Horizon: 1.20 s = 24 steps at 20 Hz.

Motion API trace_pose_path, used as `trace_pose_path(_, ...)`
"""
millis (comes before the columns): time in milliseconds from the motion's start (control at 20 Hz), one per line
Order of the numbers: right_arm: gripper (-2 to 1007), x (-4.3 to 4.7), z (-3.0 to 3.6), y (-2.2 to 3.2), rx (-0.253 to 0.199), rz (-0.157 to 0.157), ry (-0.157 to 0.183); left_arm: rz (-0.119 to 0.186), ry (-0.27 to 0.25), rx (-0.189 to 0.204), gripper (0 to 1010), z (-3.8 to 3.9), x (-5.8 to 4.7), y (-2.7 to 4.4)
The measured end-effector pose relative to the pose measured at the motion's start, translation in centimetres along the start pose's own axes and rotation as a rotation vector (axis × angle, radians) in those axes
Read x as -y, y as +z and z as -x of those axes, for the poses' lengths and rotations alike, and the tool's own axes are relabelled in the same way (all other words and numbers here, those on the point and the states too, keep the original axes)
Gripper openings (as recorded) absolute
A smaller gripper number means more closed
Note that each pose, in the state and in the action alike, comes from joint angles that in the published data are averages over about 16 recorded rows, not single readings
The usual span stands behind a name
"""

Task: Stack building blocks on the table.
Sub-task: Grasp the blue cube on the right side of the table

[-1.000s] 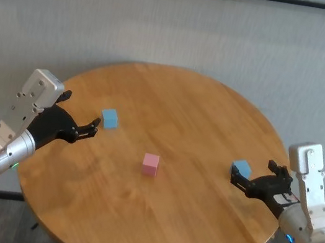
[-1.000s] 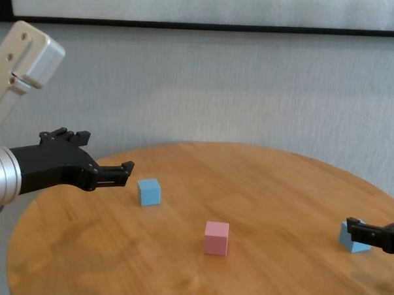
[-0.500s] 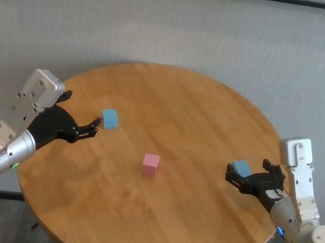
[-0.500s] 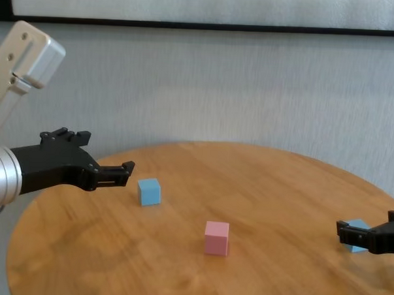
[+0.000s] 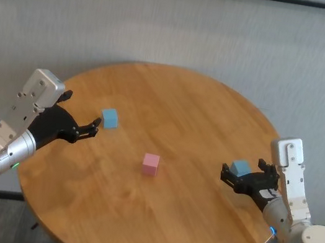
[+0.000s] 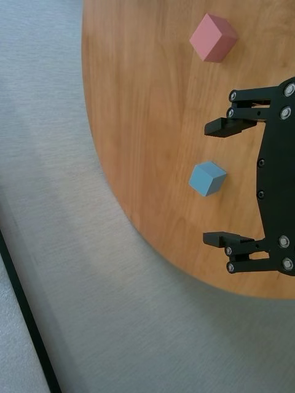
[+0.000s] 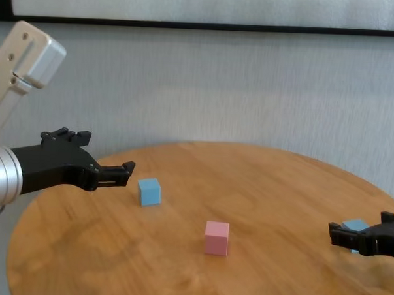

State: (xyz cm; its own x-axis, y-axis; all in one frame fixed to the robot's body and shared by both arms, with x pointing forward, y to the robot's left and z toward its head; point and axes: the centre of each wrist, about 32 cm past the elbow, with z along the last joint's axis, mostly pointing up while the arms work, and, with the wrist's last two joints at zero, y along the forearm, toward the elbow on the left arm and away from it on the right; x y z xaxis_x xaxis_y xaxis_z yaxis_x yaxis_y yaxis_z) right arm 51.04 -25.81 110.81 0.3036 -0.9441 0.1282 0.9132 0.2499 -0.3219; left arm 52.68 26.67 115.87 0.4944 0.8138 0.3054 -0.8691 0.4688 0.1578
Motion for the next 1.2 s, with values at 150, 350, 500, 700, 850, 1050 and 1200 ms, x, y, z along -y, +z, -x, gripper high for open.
trace_pose_path(150, 1005, -0.06, 0.19, -0.09, 0.004, 0.003, -0.005, 0.000, 0.000, 0.000, 1000, 0.00, 0.00, 0.00)
trace_pose_path(350, 1005, -0.08, 0.36, -0.20, 0.010, 0.008, -0.011, 0.000, 0.000, 0.000, 1000, 0.00, 0.01, 0.00)
trace_pose_path(500, 1005, -0.11, 0.46, -0.32, 0.014, 0.012, -0.013, 0.000, 0.000, 0.000, 1000, 0.00, 0.01, 0.00)
trace_pose_path(700, 1005, -0.19, 0.55, -0.46, 0.016, 0.018, -0.017, 0.000, 0.000, 0.000, 1000, 0.01, 0.01, 0.01)
trace_pose_path(850, 1005, -0.29, 0.62, -0.57, 0.013, 0.023, -0.020, 0.000, 0.000, 0.000, 1000, 0.01, 0.01, 0.01)
trace_pose_path(1050, 1005, -0.46, 0.74, -0.70, 0.007, 0.028, -0.022, 0.000, 0.000, 0.000, 1000, 0.01, 0.01, 0.01)
trace_pose_path(1200, 1005, -0.58, 0.81, -0.77, 0.001, 0.030, -0.025, 0.000, 0.000, 0.000, 1000, 0.01, 0.01, 0.01)
